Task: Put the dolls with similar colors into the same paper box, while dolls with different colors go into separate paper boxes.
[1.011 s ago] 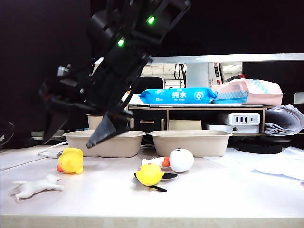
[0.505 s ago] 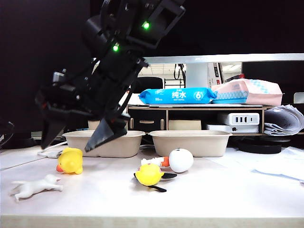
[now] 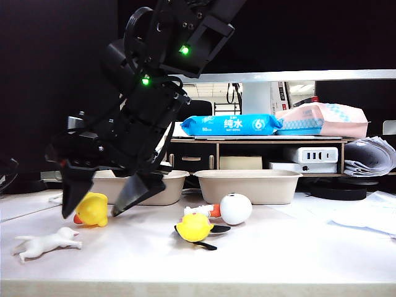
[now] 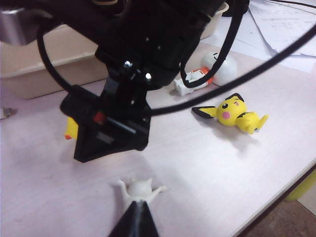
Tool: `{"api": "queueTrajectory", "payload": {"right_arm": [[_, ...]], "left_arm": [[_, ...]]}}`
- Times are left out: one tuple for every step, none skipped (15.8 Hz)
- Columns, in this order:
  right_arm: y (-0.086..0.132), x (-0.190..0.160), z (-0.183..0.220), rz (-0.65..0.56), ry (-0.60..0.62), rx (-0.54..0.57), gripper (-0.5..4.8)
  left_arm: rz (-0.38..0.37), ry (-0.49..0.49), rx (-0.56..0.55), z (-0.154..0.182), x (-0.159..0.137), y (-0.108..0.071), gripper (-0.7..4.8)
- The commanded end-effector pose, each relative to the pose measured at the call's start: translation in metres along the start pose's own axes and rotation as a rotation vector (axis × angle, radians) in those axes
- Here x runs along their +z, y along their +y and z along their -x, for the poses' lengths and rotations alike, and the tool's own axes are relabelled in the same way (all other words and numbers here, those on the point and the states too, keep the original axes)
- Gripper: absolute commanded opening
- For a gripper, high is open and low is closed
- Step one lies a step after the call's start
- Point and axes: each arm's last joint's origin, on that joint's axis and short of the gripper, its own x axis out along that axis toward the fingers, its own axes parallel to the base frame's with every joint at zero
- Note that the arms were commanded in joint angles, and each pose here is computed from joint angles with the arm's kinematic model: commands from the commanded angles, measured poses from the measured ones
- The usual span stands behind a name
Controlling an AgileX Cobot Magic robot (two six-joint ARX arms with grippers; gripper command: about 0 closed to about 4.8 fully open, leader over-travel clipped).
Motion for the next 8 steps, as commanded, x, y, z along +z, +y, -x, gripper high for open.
{"api": "queueTrajectory", "payload": {"right_arm": [[0.001, 0.002, -0.001, 0.004, -0.015, 0.000, 3.28], [0.001, 0.002, -0.001, 0.004, -0.014, 0.000, 2.20], [0.001, 0.002, -0.001, 0.004, -0.016, 0.001, 1.72], [0.001, 0.002, -0.001, 0.004, -0.019, 0.000, 1.46], [0.001, 0.002, -0.001, 0.004, -0.020, 0.000, 1.47], [0.001, 0.004, 0.000, 0.004, -0.023, 0.000, 1.48], [0.000, 0.006, 0.002, 0.000, -0.031, 0.000, 1.48], [0.000, 0.012, 0.006, -0.009, -0.051, 0.001, 1.48]], "left_arm": [[0.000, -0.007, 0.001, 0.000, 0.001, 0.000, -0.05], [0.001, -0.007, 0.001, 0.000, 0.001, 0.000, -0.05], [0.000, -0.007, 0.001, 0.000, 0.001, 0.000, -0.05], [0.000, -0.007, 0.001, 0.000, 0.001, 0.000, -0.05], [0.000, -0.007, 0.001, 0.000, 0.001, 0.000, -0.05], [0.000, -0.008, 0.001, 0.000, 0.001, 0.000, -0.05], [0.000, -0.012, 0.001, 0.000, 0.001, 0.000, -0.05], [0.000, -0.026, 0.002, 0.001, 0.002, 0.000, -0.05]]}}
